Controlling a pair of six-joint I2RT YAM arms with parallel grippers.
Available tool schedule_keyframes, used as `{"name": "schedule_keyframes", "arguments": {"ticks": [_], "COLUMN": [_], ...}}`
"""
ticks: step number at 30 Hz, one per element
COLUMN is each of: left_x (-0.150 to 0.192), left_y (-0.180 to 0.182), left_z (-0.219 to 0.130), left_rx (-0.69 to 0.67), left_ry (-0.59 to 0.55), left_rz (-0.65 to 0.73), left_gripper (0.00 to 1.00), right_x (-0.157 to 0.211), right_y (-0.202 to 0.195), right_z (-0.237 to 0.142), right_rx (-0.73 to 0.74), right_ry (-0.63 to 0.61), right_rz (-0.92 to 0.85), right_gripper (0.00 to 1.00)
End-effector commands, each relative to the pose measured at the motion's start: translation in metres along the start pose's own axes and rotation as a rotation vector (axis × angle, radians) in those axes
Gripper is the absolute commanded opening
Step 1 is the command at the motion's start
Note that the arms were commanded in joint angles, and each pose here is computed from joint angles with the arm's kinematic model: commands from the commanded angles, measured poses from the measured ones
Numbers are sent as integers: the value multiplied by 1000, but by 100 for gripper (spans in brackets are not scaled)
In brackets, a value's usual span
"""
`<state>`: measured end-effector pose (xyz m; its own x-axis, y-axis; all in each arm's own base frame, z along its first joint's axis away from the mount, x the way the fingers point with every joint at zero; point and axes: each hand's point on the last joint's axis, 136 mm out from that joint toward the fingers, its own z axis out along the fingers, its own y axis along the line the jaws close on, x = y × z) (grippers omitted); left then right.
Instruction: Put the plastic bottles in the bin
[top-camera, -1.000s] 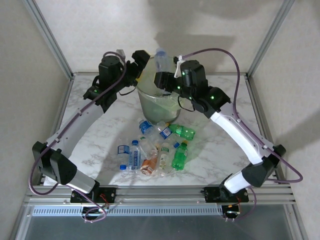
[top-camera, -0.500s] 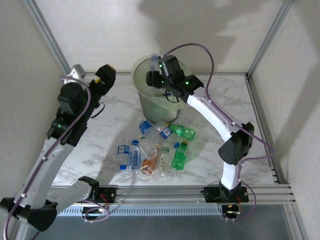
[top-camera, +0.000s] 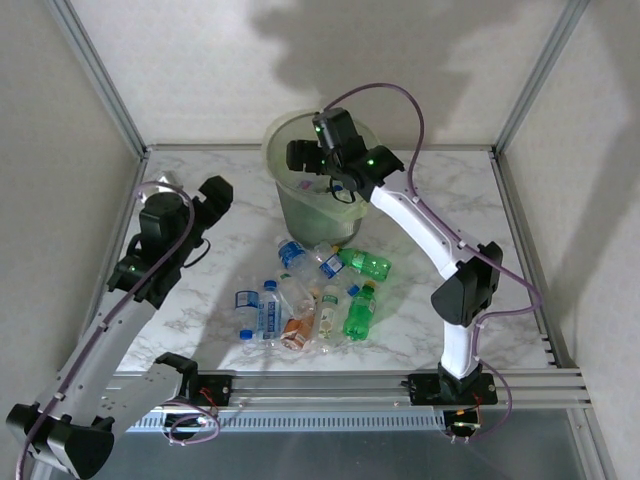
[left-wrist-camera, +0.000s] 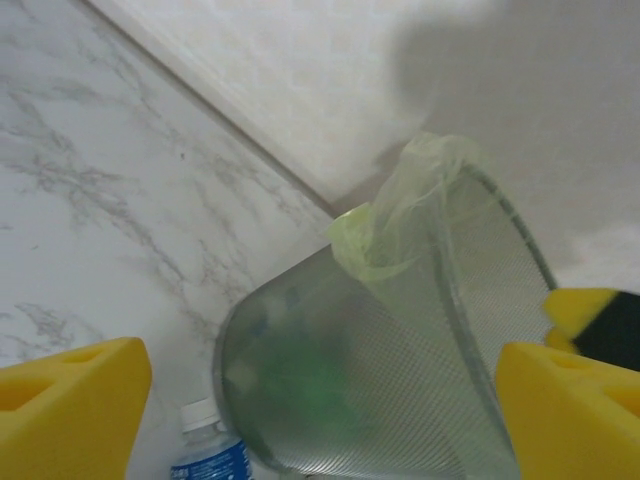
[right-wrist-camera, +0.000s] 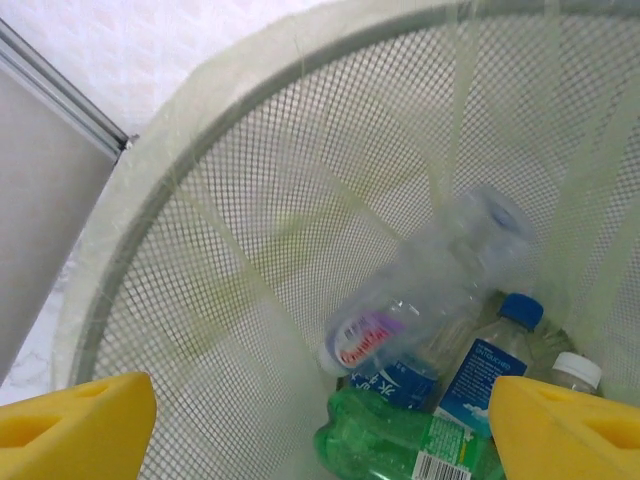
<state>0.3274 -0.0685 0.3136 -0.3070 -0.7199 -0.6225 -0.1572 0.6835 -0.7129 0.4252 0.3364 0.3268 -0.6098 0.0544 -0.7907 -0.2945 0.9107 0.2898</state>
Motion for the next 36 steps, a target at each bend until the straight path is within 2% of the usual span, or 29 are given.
{"name": "schedule_keyframes", "arguments": {"ticks": [1, 9, 15, 20, 24, 28, 31, 36], "left_x": [20, 66, 96, 125, 145, 167, 178, 187], "left_y": [31, 84, 110, 137, 148, 154, 152, 166], "left_z": [1, 5, 9, 8, 7, 6, 5, -3], "left_rx": [-97, -225, -278, -341, -369, -406, -415, -477], "left_ry": [59, 177, 265, 344, 394, 449, 470, 496], "left_rz": [29, 17, 9, 9, 22, 76, 117, 181], "left_gripper": [86, 80, 78, 74, 74, 75, 82, 80], "right_x": [-24, -14, 10, 43, 62, 70, 69, 69], "right_y": [11, 29, 23, 16, 7, 2, 1, 1], "right_z": [-45, -112, -142, -149, -146, -143, -143, -142], "right_rx": [-16, -109, -168, -230, -220, -206, -203, -202], "right_ry": [-82, -152, -172, -132, -96, -87, -93, -99], "right_rz": [-31, -45, -27, -23, -10, -6, -6, -4], "right_gripper": [87, 87, 87, 87, 86, 87, 87, 87]}}
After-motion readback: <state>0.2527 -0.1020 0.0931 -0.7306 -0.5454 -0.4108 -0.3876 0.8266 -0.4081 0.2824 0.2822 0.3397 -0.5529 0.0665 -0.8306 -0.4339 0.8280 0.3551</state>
